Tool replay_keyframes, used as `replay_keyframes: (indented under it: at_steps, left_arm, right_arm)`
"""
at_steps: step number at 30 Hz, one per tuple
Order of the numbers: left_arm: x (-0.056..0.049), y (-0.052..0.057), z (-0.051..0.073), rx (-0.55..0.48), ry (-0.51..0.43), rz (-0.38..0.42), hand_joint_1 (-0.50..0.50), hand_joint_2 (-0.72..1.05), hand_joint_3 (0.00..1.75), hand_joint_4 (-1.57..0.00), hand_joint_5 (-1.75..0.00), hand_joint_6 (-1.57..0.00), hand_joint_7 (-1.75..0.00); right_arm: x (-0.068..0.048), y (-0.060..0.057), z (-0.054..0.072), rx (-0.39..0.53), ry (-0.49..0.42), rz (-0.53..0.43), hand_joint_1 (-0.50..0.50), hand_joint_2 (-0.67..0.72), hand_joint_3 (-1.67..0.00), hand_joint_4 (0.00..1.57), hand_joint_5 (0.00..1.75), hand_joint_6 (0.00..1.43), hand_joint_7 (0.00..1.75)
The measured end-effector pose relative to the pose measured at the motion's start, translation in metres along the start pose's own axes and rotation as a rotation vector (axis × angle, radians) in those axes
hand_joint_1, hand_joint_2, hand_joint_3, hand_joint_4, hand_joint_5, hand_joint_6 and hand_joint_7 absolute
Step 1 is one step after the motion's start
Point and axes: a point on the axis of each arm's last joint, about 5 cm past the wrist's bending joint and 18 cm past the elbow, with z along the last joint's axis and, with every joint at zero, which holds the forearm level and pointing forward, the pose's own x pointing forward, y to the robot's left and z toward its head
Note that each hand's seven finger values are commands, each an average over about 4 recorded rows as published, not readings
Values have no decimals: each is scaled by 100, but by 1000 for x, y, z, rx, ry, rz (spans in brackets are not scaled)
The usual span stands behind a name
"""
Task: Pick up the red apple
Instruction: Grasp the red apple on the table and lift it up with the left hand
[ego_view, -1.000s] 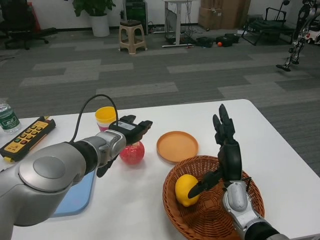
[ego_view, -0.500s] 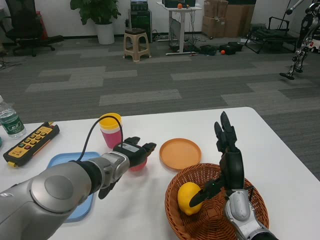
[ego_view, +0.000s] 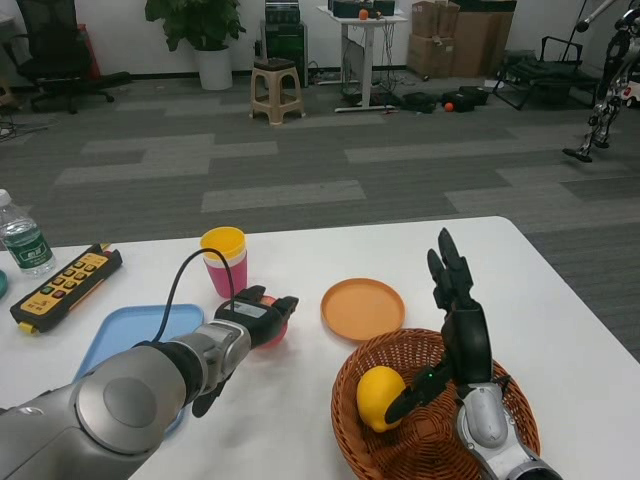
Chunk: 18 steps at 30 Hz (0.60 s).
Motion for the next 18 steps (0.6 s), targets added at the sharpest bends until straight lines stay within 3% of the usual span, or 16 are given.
replay_keyframes:
  at_steps: [4,11,14,18]
  left_arm:
    - [0,0,-3,-20,22,6,-50,-64,9,-3,0,0,0]
    - [-1,0,-6,-24,33,8,-50,-59,9,-24,0,0,0]
    - [-1,-1,-6,-28,35,7,-50,-48,9,-35,0,0,0]
    - [-1,-2,-7,-43,42,8,-50,-17,9,-52,0,0,0]
  right_arm:
    - [-1,1,0,2,2,7,-42,60,0,0,0,0,0]
    - [-1,1,-1,2,7,11,-42,60,0,0,0,0,0]
    - [-3,1,-2,-4,17,12,-42,60,0,0,0,0,0]
    - [-3,1,-2,-5,19,11,-42,60,0,0,0,0,0]
